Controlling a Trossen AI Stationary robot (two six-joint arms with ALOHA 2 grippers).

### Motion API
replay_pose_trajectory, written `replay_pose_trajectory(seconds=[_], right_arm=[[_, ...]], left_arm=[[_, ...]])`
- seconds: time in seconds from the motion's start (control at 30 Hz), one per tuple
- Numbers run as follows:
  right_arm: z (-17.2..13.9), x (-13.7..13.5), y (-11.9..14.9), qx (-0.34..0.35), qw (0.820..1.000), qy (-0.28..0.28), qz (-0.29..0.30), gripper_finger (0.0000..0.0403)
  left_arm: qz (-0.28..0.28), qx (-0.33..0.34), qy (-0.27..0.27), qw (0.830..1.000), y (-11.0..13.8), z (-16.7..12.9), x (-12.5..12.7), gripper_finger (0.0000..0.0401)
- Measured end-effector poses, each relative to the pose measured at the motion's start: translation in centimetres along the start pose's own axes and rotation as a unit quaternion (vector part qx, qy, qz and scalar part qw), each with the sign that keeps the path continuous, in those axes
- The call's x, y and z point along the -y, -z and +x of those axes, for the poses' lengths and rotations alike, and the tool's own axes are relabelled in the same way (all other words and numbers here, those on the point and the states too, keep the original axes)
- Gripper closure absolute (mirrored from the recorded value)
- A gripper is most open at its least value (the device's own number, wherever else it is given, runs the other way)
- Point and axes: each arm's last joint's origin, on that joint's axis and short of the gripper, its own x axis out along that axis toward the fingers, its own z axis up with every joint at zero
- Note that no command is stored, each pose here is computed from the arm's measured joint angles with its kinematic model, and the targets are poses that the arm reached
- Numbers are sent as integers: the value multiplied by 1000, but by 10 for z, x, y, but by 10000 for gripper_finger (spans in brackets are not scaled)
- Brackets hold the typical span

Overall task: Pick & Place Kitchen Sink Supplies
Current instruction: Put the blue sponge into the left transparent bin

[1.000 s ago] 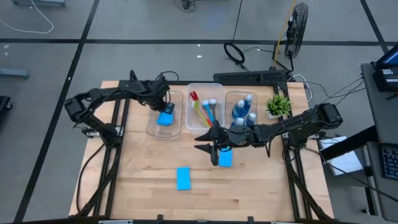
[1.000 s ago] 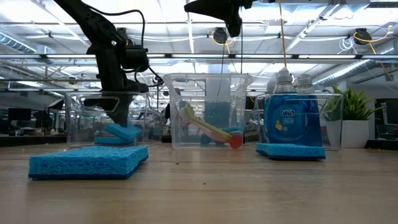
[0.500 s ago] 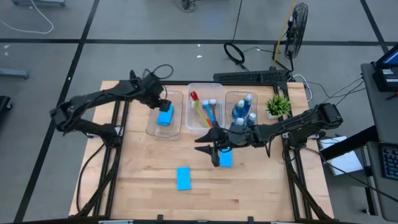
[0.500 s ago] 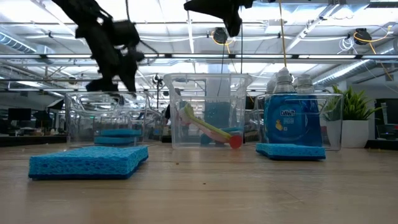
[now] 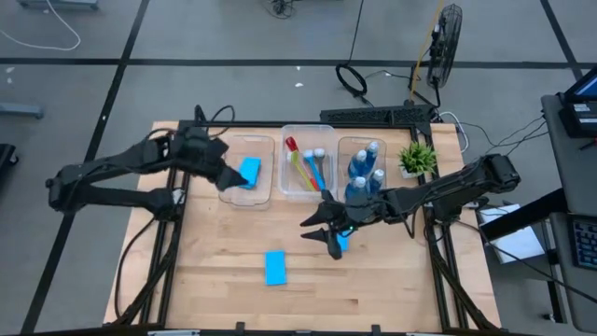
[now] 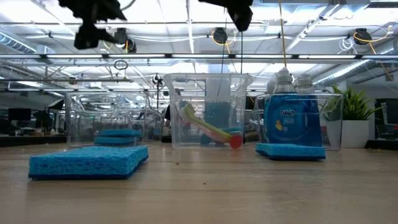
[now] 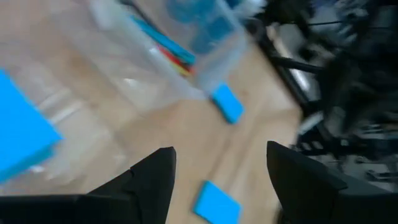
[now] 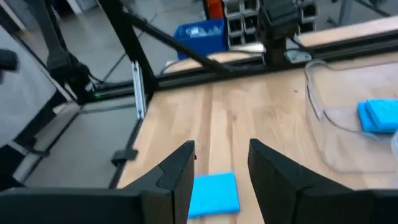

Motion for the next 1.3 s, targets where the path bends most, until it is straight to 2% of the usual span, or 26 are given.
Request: replay_pose_trajectory(seconds=[0.1, 0.2, 0.4, 0.7, 0.87, 1.13, 1.3], right_arm=[[-4, -3, 2, -14, 1000, 0, -2, 268], [-4, -4, 2, -16, 1000, 0, -2, 268], [-5, -4, 4, -25, 1000, 1, 5, 268], [-5, -4, 5, -32, 999, 3, 4, 268], [-5, -4, 5, -32, 999, 3, 4, 268], [-5, -4, 5, -33, 999, 3, 2, 268], [-5, -3, 6, -35, 999, 3, 2, 268]], left_arm=[[-5, 2, 24, 1000, 13, -2, 18, 152], [-19, -10, 22, 1000, 30, 2, 33, 148], [-58, -38, 2, 998, 65, 24, 61, 136], [-117, -45, 27, 992, 111, 60, 98, 148], [-143, -56, 0, 988, 131, 79, 111, 152], [-168, -74, -59, 981, 158, 107, 127, 136], [-184, -79, -106, 974, 174, 129, 125, 133]])
